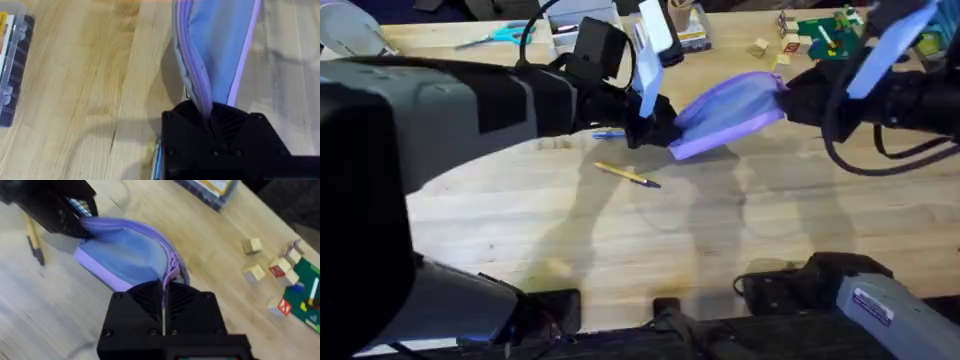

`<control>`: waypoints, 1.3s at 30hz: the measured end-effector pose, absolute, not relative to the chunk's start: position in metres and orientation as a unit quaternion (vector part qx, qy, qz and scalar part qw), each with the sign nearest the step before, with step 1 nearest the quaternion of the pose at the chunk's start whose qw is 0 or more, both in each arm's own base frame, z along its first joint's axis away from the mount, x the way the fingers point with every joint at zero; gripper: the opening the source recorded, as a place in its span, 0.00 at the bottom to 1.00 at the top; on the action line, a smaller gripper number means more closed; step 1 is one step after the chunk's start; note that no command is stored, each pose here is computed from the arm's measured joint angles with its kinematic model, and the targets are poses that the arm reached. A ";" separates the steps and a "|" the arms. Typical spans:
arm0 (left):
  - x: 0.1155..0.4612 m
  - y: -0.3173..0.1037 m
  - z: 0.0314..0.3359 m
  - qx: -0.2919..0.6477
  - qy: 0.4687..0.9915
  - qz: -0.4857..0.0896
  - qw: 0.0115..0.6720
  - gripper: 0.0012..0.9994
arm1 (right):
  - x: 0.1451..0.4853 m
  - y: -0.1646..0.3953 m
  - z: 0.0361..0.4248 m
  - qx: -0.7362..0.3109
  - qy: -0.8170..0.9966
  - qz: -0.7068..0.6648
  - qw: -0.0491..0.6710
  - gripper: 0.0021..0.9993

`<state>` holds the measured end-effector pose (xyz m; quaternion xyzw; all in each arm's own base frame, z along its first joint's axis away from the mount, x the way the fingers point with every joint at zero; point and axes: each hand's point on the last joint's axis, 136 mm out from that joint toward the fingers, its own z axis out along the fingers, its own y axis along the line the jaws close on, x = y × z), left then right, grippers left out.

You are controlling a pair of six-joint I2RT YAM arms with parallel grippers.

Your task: Unzip the bag, pick up the pens from the table one at a time and place them inside, then zip the bag closed.

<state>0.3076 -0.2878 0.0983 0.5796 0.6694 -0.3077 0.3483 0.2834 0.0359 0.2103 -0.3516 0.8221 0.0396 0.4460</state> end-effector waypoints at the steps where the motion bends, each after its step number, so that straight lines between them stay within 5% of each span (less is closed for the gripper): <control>1: 0.308 -0.288 0.098 0.579 0.670 -0.307 0.348 0.04 | 0.283 0.039 0.213 -0.355 0.817 0.046 0.452 0.03; 22: 0.323 -0.267 0.082 0.564 0.710 -0.255 0.336 0.04 | 0.280 0.158 0.249 -0.514 0.662 0.155 0.523 0.03; 31: 0.325 -0.267 0.080 0.564 0.711 -0.251 0.337 0.04 | 0.279 0.157 0.261 -0.514 0.647 0.153 0.542 0.03; 32: 0.325 -0.267 0.080 0.564 0.710 -0.251 0.337 0.04 | 0.279 0.153 0.263 -0.508 0.649 0.148 0.546 0.05; 38: 0.311 -0.284 0.090 0.577 0.681 -0.294 0.341 0.04 | 0.267 0.123 0.323 -0.486 0.607 0.078 0.624 0.92; 39: 0.306 -0.289 0.092 0.582 0.674 -0.303 0.340 0.04 | 0.264 0.118 0.330 -0.483 0.601 0.066 0.634 0.97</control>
